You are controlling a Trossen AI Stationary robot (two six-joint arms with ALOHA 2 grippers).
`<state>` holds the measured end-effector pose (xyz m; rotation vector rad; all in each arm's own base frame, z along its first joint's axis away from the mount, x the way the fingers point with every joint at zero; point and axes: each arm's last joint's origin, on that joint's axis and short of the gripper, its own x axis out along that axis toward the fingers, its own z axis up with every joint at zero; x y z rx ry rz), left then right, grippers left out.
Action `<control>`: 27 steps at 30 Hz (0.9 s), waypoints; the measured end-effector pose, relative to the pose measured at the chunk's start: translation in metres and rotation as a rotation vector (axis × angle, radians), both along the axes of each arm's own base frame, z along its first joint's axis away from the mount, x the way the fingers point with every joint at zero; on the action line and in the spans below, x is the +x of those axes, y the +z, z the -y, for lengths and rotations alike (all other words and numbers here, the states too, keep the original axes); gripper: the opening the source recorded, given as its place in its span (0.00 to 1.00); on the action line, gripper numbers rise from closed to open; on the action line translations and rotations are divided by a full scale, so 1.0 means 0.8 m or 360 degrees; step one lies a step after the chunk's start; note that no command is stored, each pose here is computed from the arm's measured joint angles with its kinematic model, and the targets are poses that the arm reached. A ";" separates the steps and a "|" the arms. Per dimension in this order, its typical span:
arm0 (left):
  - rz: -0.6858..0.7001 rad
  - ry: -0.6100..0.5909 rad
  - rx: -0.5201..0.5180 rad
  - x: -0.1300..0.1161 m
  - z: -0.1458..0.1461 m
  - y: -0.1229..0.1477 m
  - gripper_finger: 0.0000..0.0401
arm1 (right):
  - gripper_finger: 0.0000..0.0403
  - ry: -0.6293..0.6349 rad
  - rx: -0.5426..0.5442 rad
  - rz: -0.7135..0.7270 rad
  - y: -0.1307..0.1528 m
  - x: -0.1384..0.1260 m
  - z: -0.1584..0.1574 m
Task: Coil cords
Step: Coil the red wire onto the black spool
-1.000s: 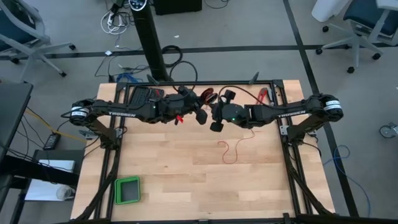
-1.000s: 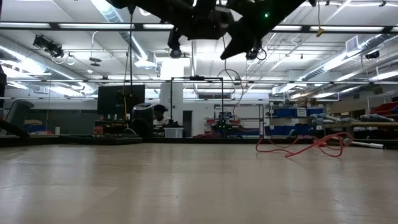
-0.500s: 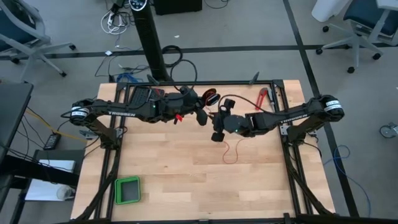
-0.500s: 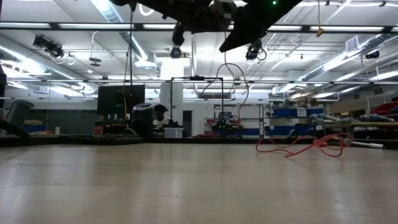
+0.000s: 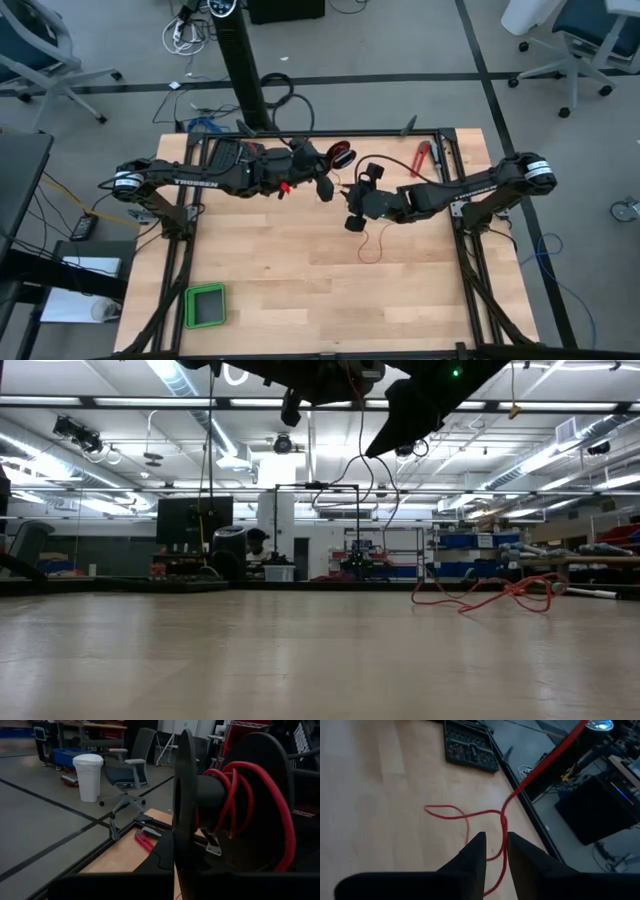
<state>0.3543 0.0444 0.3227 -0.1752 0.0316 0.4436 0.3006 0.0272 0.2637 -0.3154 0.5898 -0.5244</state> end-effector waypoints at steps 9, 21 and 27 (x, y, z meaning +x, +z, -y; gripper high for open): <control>-0.0010 -0.0012 0.0010 0.000 0.001 0.000 0.01 | 0.17 0.0036 0.0040 0.0002 -0.004 -0.001 0.008; -0.0042 -0.0029 0.0031 0.000 0.001 -0.002 0.01 | 0.17 0.0229 0.0125 0.0063 0.003 0.007 0.026; -0.0031 -0.0028 0.0034 0.000 0.001 -0.001 0.01 | 0.07 0.0258 0.0142 0.0070 0.004 0.008 0.037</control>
